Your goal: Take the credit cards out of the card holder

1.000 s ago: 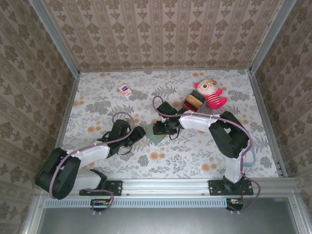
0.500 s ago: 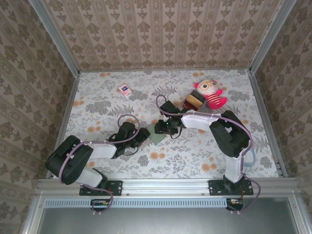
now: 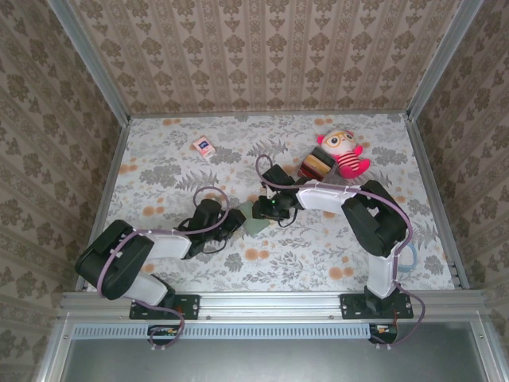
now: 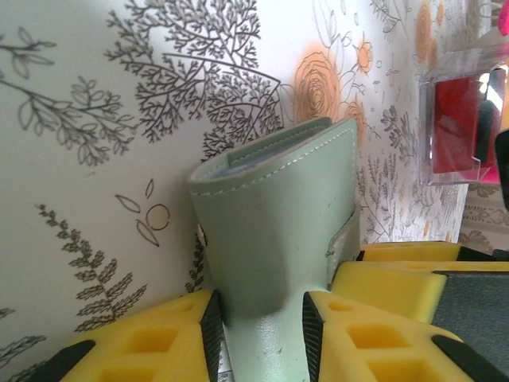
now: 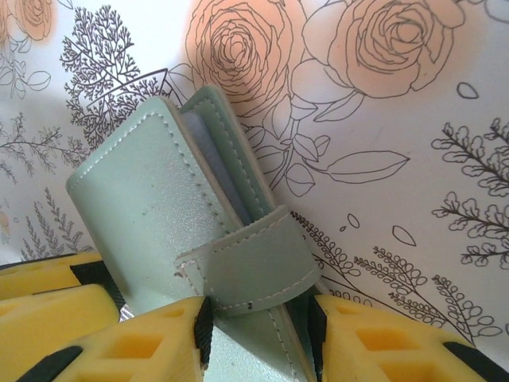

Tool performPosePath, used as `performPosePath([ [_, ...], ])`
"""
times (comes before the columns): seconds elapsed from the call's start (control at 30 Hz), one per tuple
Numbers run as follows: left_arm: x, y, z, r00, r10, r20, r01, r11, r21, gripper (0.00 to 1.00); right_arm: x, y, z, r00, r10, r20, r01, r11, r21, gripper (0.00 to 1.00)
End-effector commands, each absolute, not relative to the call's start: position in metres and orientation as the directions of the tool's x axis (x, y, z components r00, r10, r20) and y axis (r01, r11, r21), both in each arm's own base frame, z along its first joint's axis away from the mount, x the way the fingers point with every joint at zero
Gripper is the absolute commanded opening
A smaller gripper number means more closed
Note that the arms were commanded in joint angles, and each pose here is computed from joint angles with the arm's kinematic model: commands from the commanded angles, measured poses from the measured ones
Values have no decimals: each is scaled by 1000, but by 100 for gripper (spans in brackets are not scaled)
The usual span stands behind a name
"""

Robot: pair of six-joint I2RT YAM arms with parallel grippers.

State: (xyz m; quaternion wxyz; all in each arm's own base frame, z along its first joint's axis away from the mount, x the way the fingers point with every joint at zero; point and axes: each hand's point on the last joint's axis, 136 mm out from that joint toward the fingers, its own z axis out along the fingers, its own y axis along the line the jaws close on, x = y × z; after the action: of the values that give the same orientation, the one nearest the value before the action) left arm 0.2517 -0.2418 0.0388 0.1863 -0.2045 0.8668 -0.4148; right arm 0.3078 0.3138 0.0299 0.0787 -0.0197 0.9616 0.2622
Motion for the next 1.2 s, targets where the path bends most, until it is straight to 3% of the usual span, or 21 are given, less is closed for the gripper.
performPosePath([
  [0.0, 253, -257, 58, -865, -462, -196, -87, 523, -848, 35, 301, 329, 34, -991, -9, -134, -85, 814, 574, 39],
  [0.67, 257, -275, 68, -881, -434, -186, -31, 445, -895, 38, 307, 335, 45, -995, 45, -89, -31, 709, 704, 38],
  [1.17, 257, -272, 58, -882, -427, -198, -39, 484, -874, 40, 314, 332, 49, -994, 95, -52, 23, 653, 757, 34],
])
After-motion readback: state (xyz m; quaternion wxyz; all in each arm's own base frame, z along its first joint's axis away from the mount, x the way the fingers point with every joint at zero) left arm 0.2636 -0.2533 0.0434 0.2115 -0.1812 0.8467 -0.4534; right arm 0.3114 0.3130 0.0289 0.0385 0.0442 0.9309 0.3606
